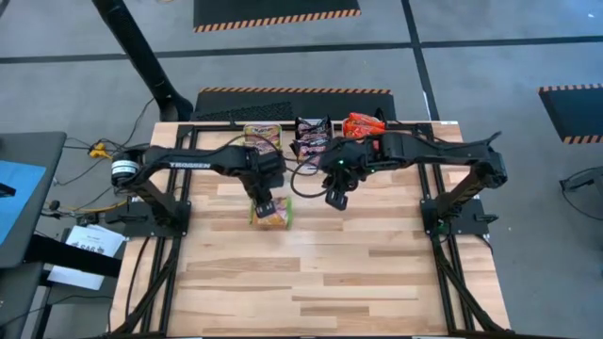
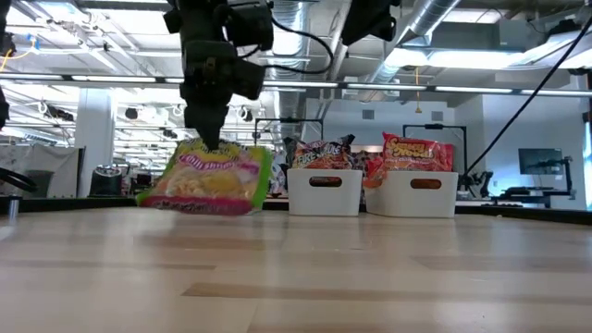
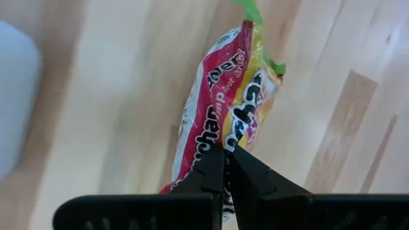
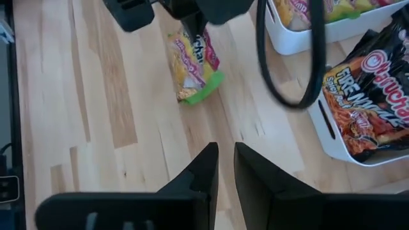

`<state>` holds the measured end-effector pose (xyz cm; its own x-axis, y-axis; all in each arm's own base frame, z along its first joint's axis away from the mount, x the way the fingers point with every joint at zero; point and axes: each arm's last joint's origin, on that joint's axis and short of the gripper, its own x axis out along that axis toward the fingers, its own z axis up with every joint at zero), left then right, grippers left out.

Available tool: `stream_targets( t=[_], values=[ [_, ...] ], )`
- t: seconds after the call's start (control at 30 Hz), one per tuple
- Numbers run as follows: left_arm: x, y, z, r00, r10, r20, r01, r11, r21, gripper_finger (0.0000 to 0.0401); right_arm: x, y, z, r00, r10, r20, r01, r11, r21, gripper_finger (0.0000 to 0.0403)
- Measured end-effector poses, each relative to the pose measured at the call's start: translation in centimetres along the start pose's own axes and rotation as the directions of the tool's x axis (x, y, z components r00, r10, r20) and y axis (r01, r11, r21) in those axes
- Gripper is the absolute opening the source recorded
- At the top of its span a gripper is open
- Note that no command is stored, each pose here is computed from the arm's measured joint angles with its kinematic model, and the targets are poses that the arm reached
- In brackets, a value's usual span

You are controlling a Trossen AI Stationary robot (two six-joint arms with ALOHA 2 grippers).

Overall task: Sort Maruchan noodles
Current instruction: Put the green noodle pack into the left white bin

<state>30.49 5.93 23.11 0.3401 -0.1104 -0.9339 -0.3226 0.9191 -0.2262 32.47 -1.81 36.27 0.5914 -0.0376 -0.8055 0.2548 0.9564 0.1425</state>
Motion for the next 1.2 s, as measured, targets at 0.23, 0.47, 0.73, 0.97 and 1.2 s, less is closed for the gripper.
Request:
stream_targets(
  t=[0.23,0.47,0.73,0.97,1.2],
  values=[
    [-2.9,1.3,-0.2,0.993,0.069,0.099,-0.066,0.997,-0.027,0.0000,-0.1,-0.6,0.1,1.000,-0.011,0.004,0.011,1.000,-0.007,0.0074],
    [-5.9,2.9,-0.8,0.960,0.203,0.191,-0.197,0.979,-0.048,0.0000,-0.1,-0.9,0.2,1.000,-0.016,0.004,0.016,1.000,-0.002,0.0074],
    [-9.4,5.2,-1.7,0.871,0.400,0.285,-0.393,0.916,-0.082,0.0000,-0.1,-1.1,0.2,1.000,-0.017,0.003,0.017,1.000,-0.014,0.0074],
    [-13.1,6.6,-0.6,0.715,0.577,0.394,-0.586,0.803,-0.112,0.0000,-0.1,-1.1,0.3,1.000,-0.017,0.011,0.017,1.000,-0.012,0.0074],
    [-15.6,8.9,0.3,0.587,0.661,0.468,-0.693,0.709,-0.131,0.0000,-0.1,-1.6,0.5,1.000,-0.027,0.016,0.027,1.000,0.001,0.0074]
  ],
)
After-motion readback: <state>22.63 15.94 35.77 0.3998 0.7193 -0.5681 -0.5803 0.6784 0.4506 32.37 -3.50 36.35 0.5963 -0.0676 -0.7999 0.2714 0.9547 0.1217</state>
